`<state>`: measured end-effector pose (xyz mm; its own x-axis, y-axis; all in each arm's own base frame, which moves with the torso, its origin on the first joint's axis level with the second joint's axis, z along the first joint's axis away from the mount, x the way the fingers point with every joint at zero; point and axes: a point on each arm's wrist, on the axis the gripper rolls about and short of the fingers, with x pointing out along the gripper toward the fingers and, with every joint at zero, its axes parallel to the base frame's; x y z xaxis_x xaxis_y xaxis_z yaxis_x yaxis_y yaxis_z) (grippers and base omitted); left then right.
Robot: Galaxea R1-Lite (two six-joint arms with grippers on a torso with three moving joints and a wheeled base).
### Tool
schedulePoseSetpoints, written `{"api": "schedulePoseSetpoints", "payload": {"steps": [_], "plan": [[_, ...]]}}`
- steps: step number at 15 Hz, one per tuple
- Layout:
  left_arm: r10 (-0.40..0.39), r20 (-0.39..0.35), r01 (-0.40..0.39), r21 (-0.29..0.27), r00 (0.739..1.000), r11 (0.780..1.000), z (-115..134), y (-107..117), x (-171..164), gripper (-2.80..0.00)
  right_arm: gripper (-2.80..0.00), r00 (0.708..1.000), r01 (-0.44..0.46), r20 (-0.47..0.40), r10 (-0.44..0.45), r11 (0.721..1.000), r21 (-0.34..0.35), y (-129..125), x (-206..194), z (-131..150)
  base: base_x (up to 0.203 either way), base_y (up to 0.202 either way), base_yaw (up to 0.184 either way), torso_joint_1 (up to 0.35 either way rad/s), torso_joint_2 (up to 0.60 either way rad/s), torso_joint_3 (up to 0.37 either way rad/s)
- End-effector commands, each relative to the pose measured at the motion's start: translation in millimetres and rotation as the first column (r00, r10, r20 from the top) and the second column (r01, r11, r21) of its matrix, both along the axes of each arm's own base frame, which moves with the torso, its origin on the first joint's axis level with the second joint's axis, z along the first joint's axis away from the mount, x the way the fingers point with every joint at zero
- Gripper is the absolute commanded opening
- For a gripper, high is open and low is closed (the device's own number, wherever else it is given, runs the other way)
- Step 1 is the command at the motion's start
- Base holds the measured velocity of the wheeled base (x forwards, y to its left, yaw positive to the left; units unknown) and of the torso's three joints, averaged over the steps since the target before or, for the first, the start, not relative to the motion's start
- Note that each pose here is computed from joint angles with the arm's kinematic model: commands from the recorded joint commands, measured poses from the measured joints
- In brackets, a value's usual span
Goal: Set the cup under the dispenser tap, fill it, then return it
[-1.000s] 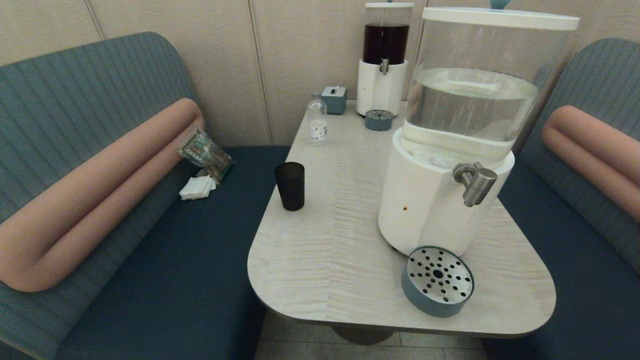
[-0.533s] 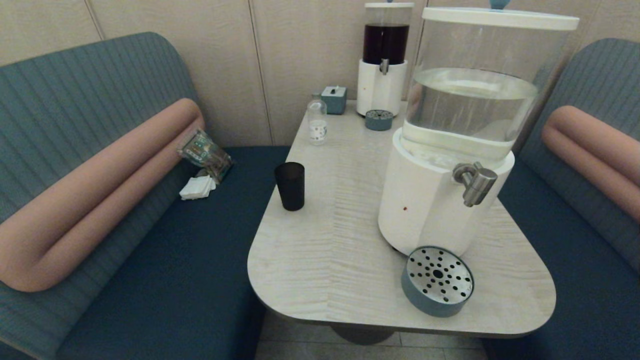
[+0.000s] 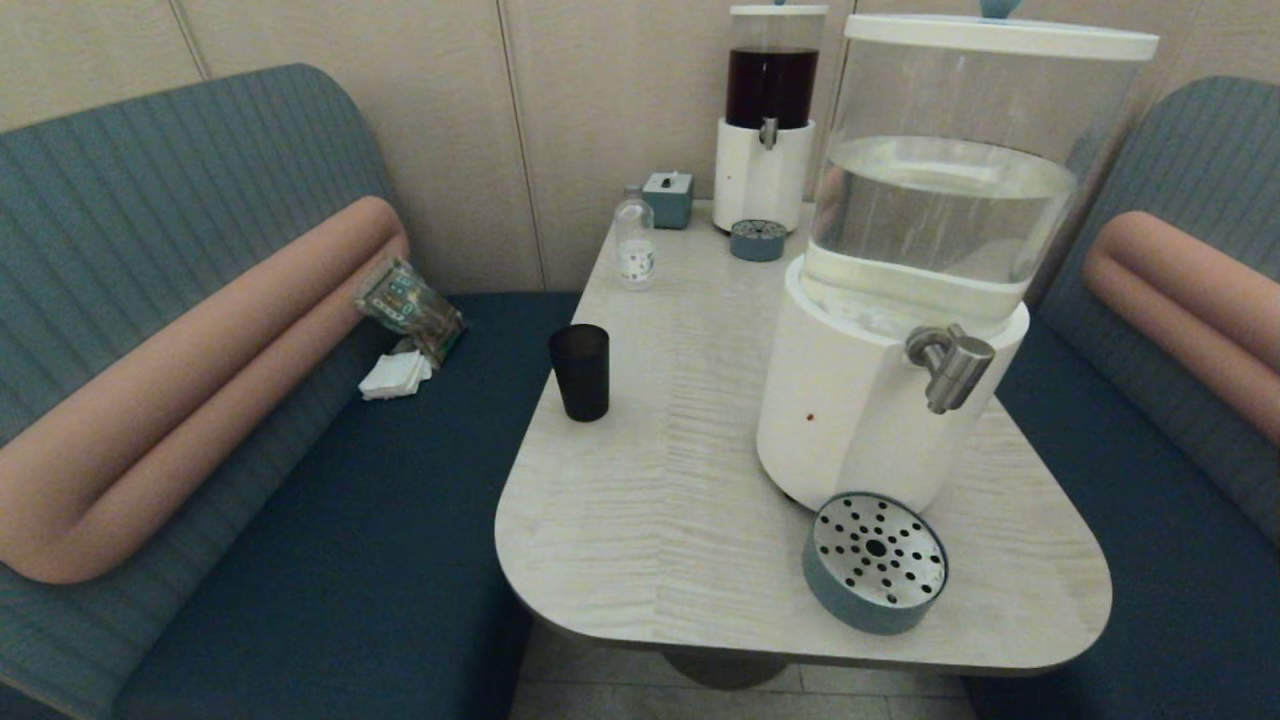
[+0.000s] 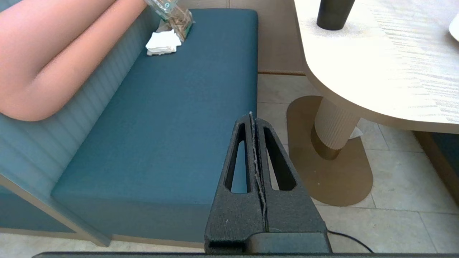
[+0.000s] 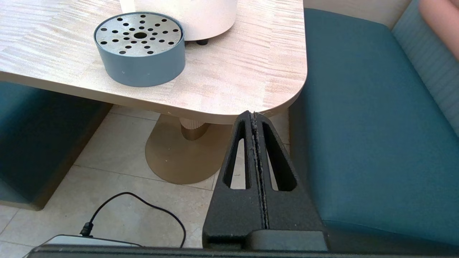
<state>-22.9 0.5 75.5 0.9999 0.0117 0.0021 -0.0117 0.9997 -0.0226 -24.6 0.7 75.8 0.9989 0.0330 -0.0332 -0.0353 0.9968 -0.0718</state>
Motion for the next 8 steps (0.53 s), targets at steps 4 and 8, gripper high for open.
{"api": "schedulePoseSetpoints", "payload": {"steps": [4, 8], "plan": [[0.001, -0.001, -0.001, -0.004, 1.000, 1.000, -0.2, 0.0, 0.2, -2.80, -2.80, 1.000, 0.001, 0.001, -0.001, 1.000, -0.001, 0.0, -0.1, 0.0, 0.000, 0.000, 0.000, 0.000, 0.00, 0.000], [0.002, -0.002, -0.002, -0.005, 1.000, 1.000, -0.4, 0.0, 0.2, -2.80, -2.80, 1.000, -0.001, 0.001, 0.001, 1.000, -0.001, 0.0, -0.1, 0.0, 0.000, 0.000, 0.000, 0.000, 0.00, 0.000]]}}
